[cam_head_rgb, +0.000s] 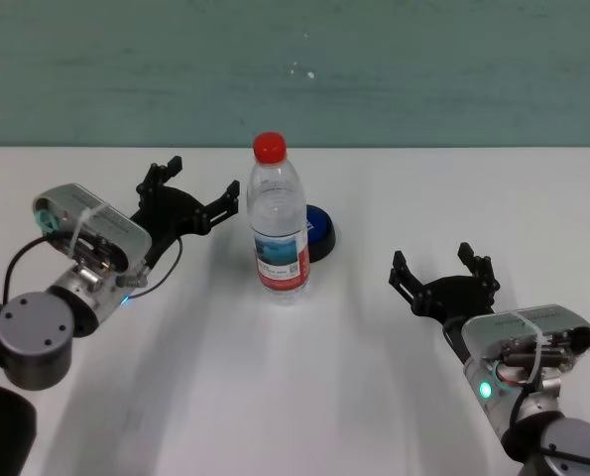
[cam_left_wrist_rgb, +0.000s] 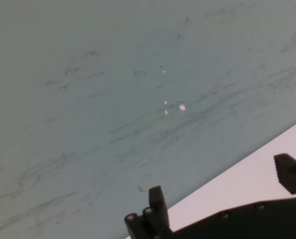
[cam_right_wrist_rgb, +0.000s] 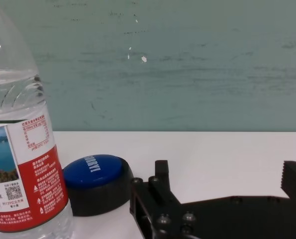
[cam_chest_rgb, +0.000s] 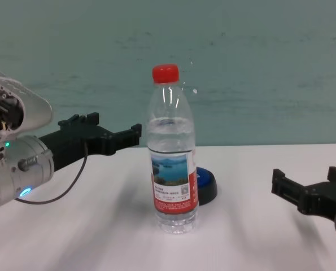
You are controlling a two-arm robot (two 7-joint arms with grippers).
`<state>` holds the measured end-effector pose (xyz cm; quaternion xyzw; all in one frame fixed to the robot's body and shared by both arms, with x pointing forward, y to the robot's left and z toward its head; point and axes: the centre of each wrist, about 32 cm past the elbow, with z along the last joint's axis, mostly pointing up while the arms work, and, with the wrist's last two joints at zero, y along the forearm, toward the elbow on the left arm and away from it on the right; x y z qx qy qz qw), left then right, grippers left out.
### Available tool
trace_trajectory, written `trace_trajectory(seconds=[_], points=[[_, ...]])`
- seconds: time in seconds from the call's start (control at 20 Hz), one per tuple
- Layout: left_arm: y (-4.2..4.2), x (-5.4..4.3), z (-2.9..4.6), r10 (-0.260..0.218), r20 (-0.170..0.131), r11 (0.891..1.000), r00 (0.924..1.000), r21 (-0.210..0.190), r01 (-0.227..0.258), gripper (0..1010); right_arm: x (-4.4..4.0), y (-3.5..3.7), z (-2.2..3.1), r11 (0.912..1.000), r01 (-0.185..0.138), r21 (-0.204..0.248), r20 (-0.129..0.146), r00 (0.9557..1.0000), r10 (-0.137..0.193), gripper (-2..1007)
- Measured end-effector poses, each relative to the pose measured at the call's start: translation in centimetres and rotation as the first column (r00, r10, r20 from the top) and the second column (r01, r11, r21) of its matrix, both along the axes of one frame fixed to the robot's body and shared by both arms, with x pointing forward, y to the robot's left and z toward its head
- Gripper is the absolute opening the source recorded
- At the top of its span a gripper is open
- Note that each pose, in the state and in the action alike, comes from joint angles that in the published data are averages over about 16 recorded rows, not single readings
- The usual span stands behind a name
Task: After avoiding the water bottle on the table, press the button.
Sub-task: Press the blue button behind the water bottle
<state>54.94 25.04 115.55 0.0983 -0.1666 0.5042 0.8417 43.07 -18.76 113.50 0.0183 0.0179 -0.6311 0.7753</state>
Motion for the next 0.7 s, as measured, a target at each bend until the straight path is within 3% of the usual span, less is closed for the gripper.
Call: trace_trajectory(seconds=[0.7], points=[[-0.21,0.97,-0.14,-0.009,-0.002,1.000,1.0000,0.010,0.009,1010,0.00,0.00,0.00,1.0000,0.000,0.000,0.000,1.0000,0.000,1004]])
